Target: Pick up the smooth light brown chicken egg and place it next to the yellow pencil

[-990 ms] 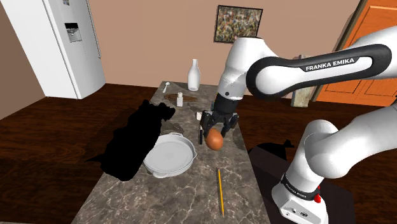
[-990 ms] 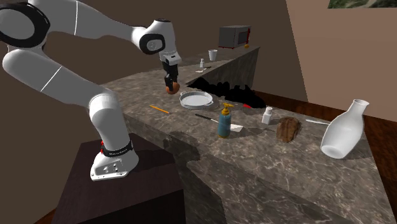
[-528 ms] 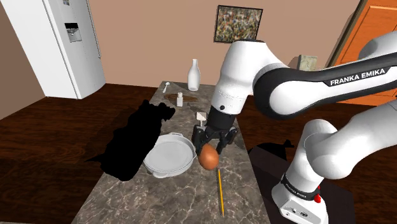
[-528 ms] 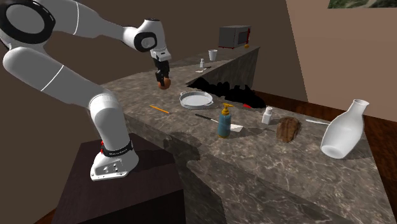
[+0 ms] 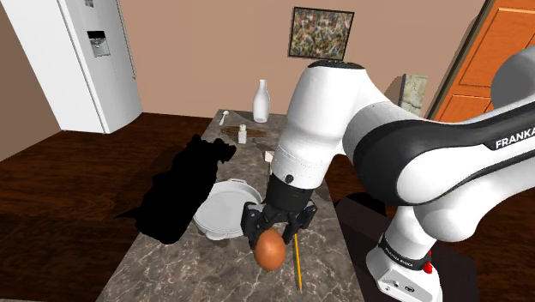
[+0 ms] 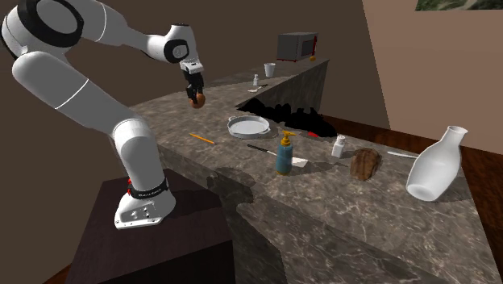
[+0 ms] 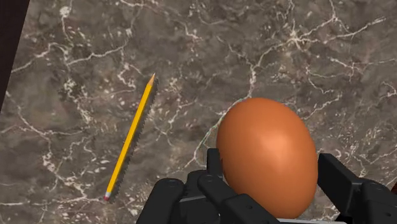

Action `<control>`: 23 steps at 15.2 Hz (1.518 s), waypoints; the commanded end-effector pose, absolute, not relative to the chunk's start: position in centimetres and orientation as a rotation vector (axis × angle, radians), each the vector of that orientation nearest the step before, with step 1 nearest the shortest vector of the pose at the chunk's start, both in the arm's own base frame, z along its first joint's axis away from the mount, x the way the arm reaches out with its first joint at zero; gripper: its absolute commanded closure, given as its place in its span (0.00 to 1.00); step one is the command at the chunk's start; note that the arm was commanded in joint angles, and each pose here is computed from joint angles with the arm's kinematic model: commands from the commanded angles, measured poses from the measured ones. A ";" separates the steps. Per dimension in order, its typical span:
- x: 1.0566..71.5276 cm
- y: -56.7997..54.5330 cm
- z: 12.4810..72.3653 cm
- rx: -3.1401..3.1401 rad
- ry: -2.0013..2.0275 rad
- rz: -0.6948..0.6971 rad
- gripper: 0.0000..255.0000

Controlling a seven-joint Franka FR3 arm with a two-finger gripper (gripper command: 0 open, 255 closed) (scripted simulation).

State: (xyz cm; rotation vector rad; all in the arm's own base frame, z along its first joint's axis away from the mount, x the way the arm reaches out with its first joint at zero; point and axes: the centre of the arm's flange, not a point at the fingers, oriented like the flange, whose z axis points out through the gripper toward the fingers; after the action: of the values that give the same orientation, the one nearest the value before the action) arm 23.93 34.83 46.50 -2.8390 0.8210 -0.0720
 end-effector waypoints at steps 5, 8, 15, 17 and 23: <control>21.6 40.1 45.5 -2.837 0.824 -0.071 1.00; 21.6 40.1 44.0 -2.837 0.824 -0.071 1.00; 21.6 40.1 40.3 -2.837 0.824 -0.071 1.00; 21.6 40.1 39.2 -2.837 0.824 -0.071 1.00; 21.6 40.1 36.0 -2.837 0.824 -0.071 1.00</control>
State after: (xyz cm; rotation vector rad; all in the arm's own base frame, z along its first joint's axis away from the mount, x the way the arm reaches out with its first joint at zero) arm 21.56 40.18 36.61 -2.8385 0.8242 -0.0708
